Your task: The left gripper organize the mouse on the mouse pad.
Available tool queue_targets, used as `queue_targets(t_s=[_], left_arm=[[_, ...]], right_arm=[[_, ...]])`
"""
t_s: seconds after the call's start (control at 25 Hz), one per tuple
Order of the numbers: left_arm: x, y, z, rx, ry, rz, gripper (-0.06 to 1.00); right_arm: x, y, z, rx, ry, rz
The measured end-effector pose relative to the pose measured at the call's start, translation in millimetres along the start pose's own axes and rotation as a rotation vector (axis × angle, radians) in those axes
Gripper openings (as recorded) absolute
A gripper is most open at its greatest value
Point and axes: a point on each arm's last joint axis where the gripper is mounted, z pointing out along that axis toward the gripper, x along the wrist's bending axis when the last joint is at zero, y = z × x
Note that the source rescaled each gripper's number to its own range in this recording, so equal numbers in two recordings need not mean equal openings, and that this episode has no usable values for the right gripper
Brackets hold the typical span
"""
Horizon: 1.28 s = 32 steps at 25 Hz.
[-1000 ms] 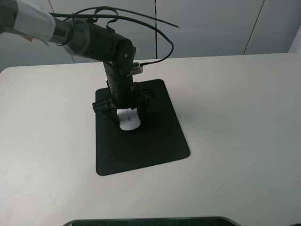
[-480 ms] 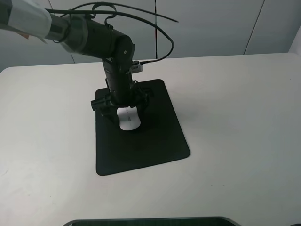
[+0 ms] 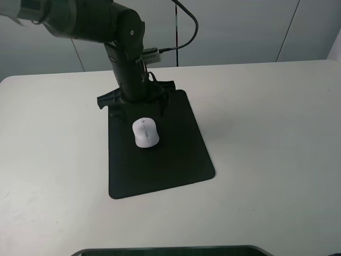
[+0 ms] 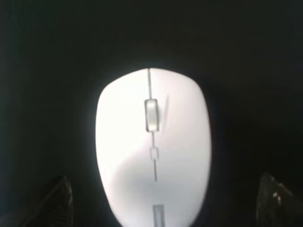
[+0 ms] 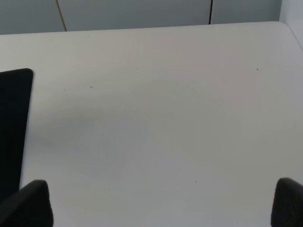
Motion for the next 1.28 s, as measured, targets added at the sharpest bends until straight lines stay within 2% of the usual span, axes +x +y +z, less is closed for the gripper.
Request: queue_targets(t_s=[0.12,0.32,0.56,0.8,0.96,1.08,1.28], left_arm=[[-3,4,-20,-0.024,-0.027,0.065,0.99],[-7,12,-62,-0.066,-0.047,0.231,0.99],[-1,18,-104,-0.093,0.014,0.458,1.00],[2,17,-117,-0.106,0.024,0.628,1.00],[7,15,-127,-0.108,0.005,0.758,1.00],[18,16,-137,-0.120,0.001,0.793,1.00],[45,19,-149,-0.130,0.010,0.758,1.00]], right_arm=[[0,0,0,0.000,0.000,0.000],[0,0,0,0.000,0.000,0.000],[0,0,0,0.000,0.000,0.000],[0,0,0,0.000,0.000,0.000],[0,0,0,0.000,0.000,0.000],[0,0,0,0.000,0.000,0.000],[0,0,0,0.000,0.000,0.000]])
